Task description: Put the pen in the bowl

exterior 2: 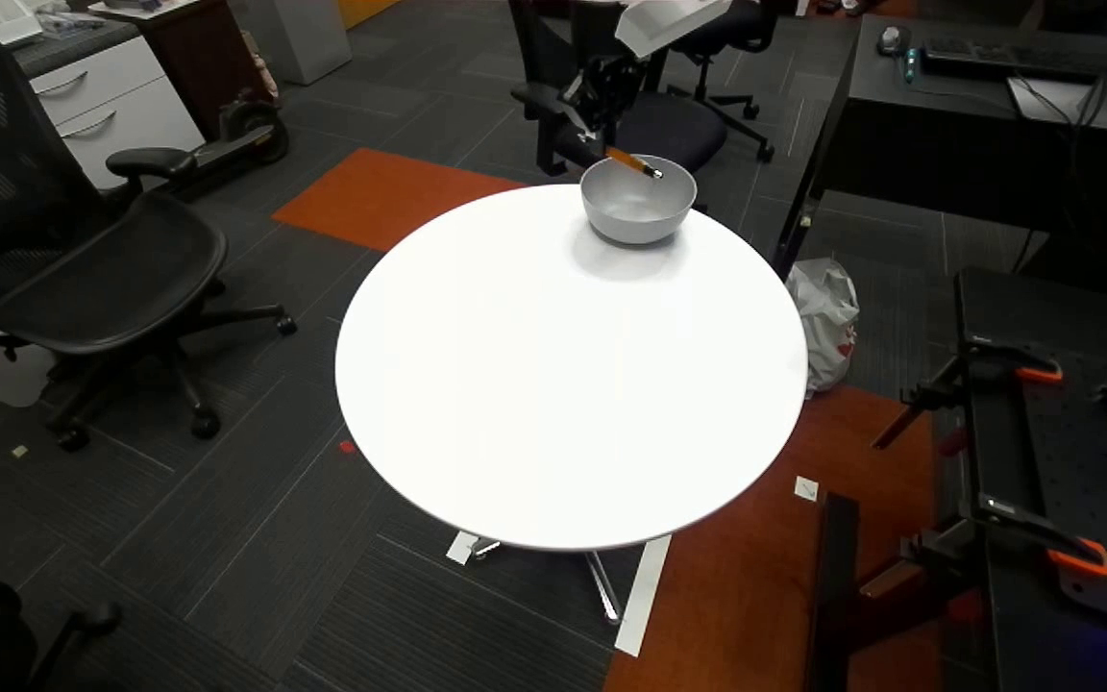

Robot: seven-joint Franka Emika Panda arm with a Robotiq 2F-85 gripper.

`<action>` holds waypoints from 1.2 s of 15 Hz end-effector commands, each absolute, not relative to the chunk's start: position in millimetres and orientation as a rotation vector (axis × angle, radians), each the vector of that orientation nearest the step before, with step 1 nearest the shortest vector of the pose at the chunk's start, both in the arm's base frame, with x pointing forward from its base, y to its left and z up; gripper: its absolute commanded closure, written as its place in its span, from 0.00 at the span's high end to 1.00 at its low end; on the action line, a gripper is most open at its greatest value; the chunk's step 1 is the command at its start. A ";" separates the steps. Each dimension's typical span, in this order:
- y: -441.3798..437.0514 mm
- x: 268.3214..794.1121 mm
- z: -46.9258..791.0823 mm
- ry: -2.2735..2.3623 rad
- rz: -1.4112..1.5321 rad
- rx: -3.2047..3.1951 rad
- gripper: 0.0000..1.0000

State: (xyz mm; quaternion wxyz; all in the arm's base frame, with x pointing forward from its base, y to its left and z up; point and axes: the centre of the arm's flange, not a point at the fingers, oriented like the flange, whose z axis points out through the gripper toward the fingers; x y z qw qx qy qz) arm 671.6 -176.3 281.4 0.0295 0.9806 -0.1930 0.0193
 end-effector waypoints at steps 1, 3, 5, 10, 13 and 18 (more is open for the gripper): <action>-197.4 650.5 273.9 -0.827 0.140 2.980 0.03; -210.2 651.1 267.7 -0.904 0.173 2.957 0.03; -218.9 651.7 261.6 -0.966 0.185 2.931 0.03; -227.6 647.8 247.7 -1.081 0.178 2.885 0.03; -227.5 647.2 243.3 -1.116 0.168 2.882 0.47; -226.8 647.1 242.5 -1.146 0.170 2.877 0.84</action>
